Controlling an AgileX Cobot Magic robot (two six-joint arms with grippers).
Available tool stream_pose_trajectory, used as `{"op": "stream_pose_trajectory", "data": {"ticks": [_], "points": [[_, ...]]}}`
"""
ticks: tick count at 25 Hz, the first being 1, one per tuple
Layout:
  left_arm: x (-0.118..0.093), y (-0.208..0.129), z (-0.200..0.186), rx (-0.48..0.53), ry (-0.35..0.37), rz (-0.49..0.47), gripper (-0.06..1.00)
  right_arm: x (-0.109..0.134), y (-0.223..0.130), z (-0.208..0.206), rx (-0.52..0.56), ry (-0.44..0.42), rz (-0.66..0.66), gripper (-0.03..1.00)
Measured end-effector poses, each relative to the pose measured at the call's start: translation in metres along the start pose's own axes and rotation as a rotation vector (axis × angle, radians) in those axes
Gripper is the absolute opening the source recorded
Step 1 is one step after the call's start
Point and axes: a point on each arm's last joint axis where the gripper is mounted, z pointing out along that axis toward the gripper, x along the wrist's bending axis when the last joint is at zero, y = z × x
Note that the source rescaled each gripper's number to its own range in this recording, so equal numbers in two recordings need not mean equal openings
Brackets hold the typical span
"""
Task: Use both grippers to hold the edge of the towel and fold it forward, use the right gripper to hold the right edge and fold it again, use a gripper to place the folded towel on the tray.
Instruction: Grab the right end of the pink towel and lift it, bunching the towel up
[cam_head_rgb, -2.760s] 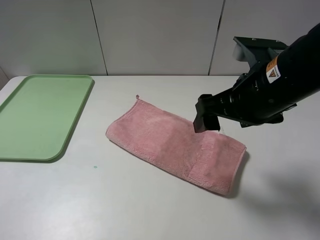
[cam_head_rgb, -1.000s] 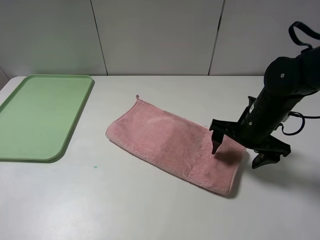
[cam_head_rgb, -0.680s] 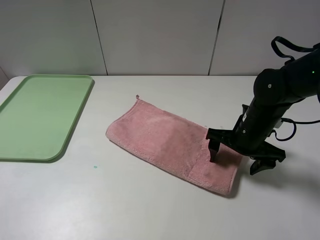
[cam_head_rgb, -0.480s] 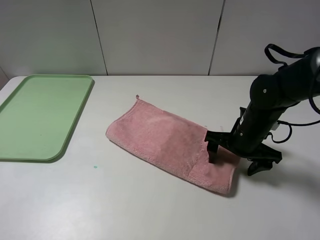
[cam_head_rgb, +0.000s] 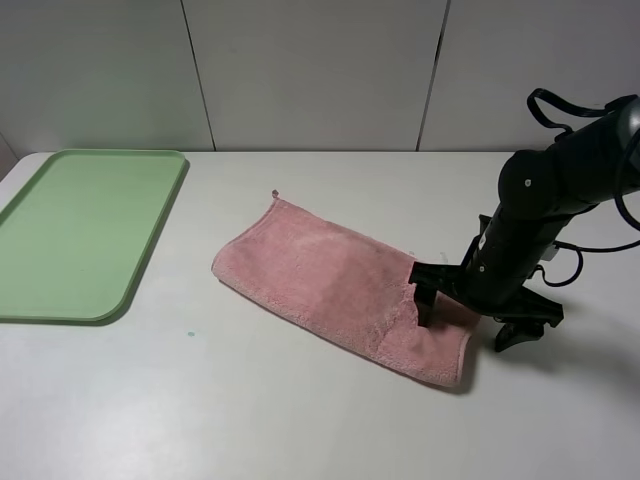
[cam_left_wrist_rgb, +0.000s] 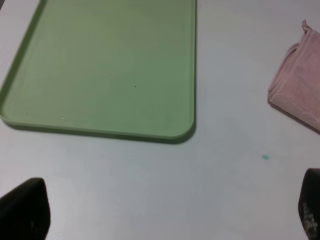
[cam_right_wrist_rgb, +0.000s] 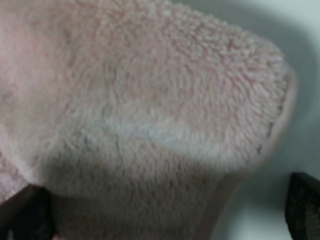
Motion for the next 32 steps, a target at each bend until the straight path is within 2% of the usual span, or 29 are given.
{"op": "stream_pose_trajectory", "data": {"ticks": [5,8,15,18,26,32], "points": [[0.000,0.000,0.000,0.000,0.000,0.000,1.00,0.004,0.003,0.000,-0.027,0.039,0.024,0.36],[0.000,0.000,0.000,0.000,0.000,0.000,1.00,0.006,0.003,0.000,-0.031,0.049,0.032,0.07],[0.000,0.000,0.000,0.000,0.000,-0.001,1.00,0.007,0.004,-0.002,-0.024,0.044,0.027,0.08],[0.000,0.000,0.000,0.000,0.000,-0.001,1.00,0.008,0.007,-0.010,-0.006,0.008,-0.015,0.08],[0.000,0.000,0.000,0.000,0.000,-0.002,1.00,0.014,0.029,-0.066,-0.107,-0.095,-0.165,0.08],[0.000,0.000,0.000,0.000,0.000,-0.002,1.00,0.002,0.044,-0.102,-0.155,-0.170,-0.208,0.08]]}}
